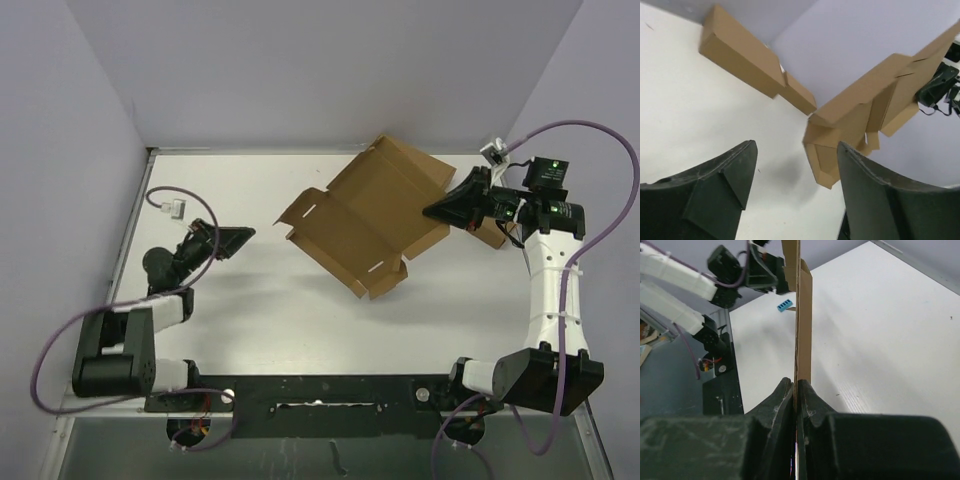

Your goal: Fold the paper box

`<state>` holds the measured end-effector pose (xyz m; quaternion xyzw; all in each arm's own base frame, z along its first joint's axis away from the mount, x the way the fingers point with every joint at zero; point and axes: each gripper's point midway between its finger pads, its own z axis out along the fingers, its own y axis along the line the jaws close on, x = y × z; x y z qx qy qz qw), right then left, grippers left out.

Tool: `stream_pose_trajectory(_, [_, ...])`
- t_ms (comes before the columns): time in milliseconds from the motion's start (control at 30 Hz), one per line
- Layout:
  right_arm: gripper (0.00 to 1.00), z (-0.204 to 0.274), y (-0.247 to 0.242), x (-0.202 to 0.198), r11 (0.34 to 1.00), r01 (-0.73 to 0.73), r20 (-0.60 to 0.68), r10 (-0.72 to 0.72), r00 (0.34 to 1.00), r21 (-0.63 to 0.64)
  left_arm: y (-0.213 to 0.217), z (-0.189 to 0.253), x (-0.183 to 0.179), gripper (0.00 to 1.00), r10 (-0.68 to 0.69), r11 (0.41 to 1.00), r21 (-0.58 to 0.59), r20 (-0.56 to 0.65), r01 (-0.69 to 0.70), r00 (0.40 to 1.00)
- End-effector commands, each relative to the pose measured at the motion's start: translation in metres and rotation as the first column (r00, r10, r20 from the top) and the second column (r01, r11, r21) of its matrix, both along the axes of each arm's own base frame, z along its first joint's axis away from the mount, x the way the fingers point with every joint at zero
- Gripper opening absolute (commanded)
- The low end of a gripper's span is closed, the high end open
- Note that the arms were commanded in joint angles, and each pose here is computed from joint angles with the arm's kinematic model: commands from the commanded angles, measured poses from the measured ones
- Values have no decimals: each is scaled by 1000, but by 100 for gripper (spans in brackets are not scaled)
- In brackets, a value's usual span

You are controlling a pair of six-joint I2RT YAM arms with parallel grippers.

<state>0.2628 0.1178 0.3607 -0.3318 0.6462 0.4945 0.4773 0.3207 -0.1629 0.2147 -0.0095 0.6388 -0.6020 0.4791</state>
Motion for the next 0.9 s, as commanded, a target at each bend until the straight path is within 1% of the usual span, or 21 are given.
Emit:
stream_pose_trajectory(0, [0,-17,4,-7,992,17,110,-4,994,-121,36,51,-21,69,210,976,21,135,-215,968])
stream_pose_trajectory(33, [0,-23,4,-8,989,18,118,0,993,-147,39,61,-26,77,243,966,52,152,-253,958])
stream_pose_trajectory(100, [0,-34,7,-10,979,18,139,11,990,-204,49,89,-36,96,312,932,118,221,-343,924])
stream_pose_trajectory(167, [0,-42,9,-14,969,8,158,32,987,-245,48,125,-51,96,313,931,105,259,-349,914])
stream_pose_trajectory(200, [0,-44,10,-16,966,-1,166,45,985,-258,48,140,-54,98,287,915,170,363,-366,886])
stream_pose_trajectory(233, [0,-44,11,-18,963,-10,180,60,982,-269,42,150,-57,98,230,921,208,392,-330,891])
stream_pose_trajectory(267, [0,-43,12,-21,961,-21,193,76,978,-275,35,156,-57,96,162,931,243,392,-272,905])
stream_pose_trajectory(333, [0,-40,15,-26,958,-38,220,104,970,-283,22,165,-57,78,29,944,290,401,-157,915])
stream_pose_trajectory(367, [0,-38,16,-28,958,-44,232,113,966,-283,17,168,-56,68,-28,948,300,410,-106,912])
stream_pose_trajectory(400, [0,-36,17,-30,959,-49,242,119,963,-279,13,170,-56,61,-74,949,309,429,-70,900])
stream_pose_trajectory(433, [0,-33,18,-32,960,-55,254,128,959,-276,13,175,-49,61,-76,948,307,469,-82,880])
stream_pose_trajectory(467, [0,-31,20,-33,961,-62,258,135,957,-270,7,174,-54,51,-143,946,323,478,-22,866])
stream_pose_trajectory(533, [0,-28,22,-34,963,-76,265,146,953,-259,0,178,-54,46,-214,937,349,520,23,827])
stream_pose_trajectory(633, [0,-24,25,-38,966,-104,270,169,948,-238,-15,182,-52,46,-314,911,406,565,74,763])
stream_pose_trajectory(700, [0,-21,28,-41,968,-129,277,187,943,-216,-25,173,-43,44,-369,888,449,558,103,743])
stream_pose_trajectory(733, [0,-21,29,-42,968,-140,275,195,941,-208,-30,171,-38,43,-388,876,473,572,96,723])
stream_pose_trajectory(800, [0,-21,31,-43,967,-157,274,209,939,-202,-39,164,-29,38,-422,862,494,574,114,702])
stream_pose_trajectory(867, [0,-20,33,-43,966,-168,279,219,935,-196,-49,159,-27,37,-464,851,504,589,147,661])
